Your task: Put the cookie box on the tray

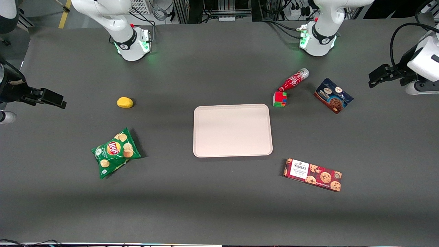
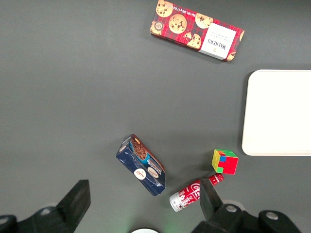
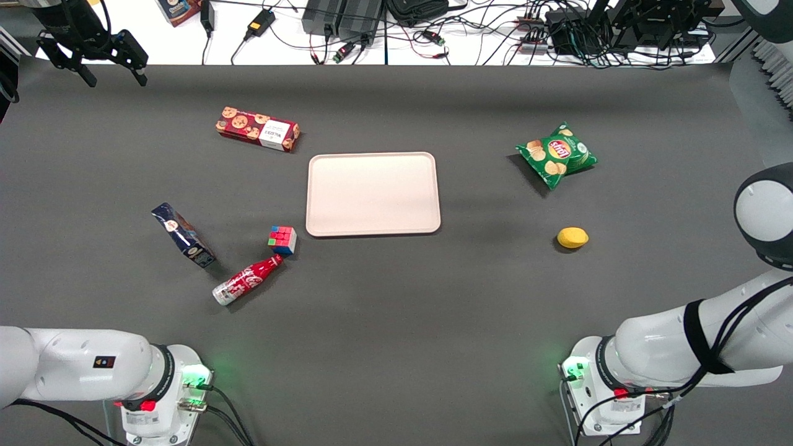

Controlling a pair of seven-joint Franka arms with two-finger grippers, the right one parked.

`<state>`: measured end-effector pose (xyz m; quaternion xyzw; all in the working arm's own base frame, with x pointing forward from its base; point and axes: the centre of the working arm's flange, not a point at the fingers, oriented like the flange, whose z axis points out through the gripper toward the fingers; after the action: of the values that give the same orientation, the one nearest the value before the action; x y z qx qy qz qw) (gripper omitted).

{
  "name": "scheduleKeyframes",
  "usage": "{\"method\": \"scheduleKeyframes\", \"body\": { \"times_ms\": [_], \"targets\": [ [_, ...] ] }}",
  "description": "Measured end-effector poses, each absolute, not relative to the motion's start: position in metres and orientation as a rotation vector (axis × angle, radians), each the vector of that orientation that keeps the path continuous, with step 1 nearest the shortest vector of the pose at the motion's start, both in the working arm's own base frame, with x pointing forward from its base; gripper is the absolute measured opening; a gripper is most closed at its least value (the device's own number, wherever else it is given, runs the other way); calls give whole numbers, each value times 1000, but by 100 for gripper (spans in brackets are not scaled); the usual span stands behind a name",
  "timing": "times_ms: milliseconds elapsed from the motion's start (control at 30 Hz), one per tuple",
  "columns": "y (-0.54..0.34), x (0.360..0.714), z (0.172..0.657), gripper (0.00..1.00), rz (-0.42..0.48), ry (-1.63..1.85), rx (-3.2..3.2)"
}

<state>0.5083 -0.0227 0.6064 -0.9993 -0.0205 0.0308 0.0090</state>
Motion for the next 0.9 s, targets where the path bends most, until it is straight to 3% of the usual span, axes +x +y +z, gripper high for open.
{"method": "scheduleKeyframes", "body": {
  "times_ms": [567,767,900],
  "targets": [
    [-17,506,610,100,115,-79,-3120],
    [-13,500,613,100,186,-93,-3114],
    [-6,490,612,100,284,-134,-3100]
  ]
}}
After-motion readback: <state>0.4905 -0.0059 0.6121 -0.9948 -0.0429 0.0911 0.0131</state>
